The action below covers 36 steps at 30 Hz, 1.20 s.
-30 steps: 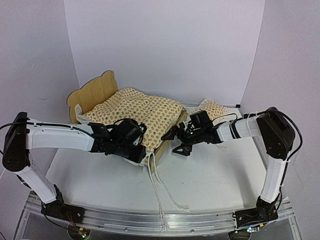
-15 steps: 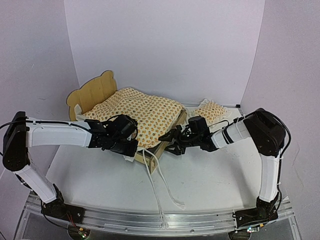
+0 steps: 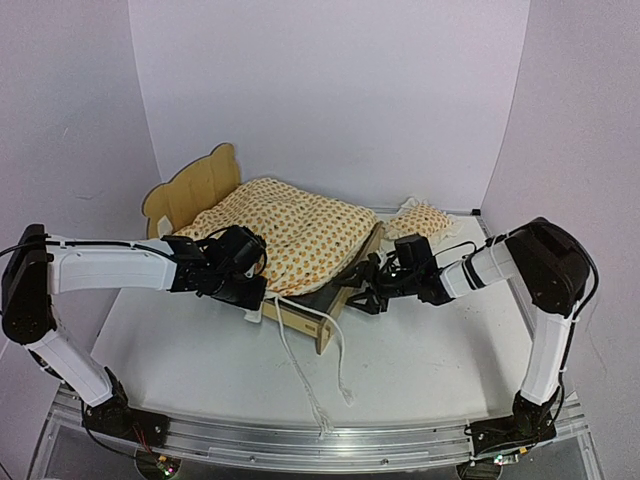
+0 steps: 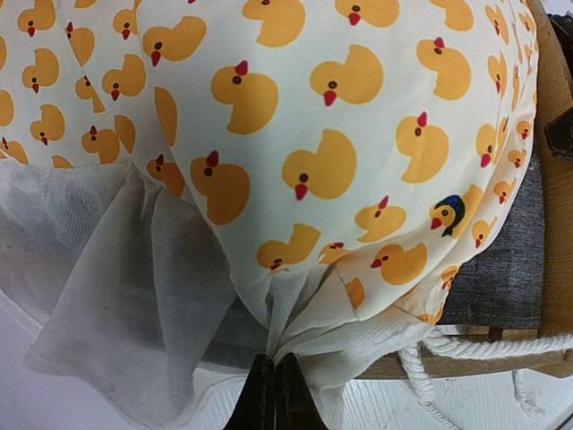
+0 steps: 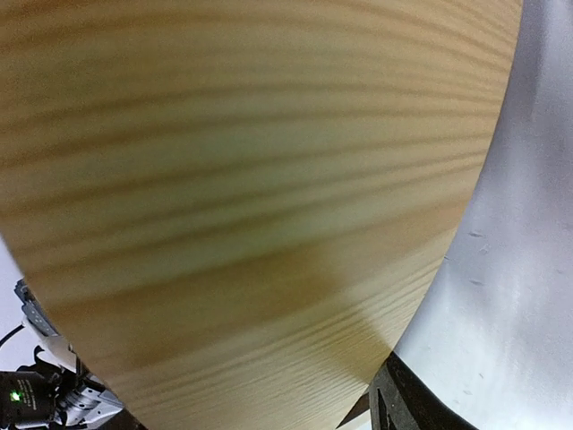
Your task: Set up the pet bed
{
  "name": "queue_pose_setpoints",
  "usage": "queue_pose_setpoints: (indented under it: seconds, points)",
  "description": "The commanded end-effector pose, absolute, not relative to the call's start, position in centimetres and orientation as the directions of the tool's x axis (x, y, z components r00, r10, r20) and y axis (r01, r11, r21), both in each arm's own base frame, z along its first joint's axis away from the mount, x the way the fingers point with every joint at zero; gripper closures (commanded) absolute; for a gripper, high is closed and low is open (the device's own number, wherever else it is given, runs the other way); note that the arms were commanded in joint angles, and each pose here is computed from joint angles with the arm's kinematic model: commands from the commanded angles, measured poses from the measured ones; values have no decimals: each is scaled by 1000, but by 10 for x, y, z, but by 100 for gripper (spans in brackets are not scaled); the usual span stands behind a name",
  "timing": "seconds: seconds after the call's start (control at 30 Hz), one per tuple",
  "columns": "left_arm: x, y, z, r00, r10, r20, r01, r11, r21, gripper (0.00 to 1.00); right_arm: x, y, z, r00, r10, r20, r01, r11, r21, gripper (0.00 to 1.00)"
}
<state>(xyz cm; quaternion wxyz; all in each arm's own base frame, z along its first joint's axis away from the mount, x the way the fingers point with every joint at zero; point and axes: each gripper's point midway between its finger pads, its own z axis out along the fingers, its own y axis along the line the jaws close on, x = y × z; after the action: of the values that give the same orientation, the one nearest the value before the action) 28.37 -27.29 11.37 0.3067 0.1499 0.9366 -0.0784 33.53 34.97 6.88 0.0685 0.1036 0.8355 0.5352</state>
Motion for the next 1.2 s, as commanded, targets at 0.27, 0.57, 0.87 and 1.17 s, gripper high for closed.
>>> queue_pose_setpoints:
  seconds: [0.27,0.57,0.87,1.17]
  points:
    - [291,-276,134,-743,264,-615,359,933,-33,98,239,254,97,-952,-269,-145,-305,822,482,3]
    - [292,-280,133,-748,262,-610,364,930,-46,98,170,289,73,-753,-574,-323,-658,637,402,12]
    - [290,-284,136,-752,245,-612,364,928,-76,99,210,322,51,-683,-428,-592,-705,598,380,34]
    - [292,-287,139,-744,250,-620,371,926,-73,100,220,338,36,-708,-268,-653,-646,620,445,46]
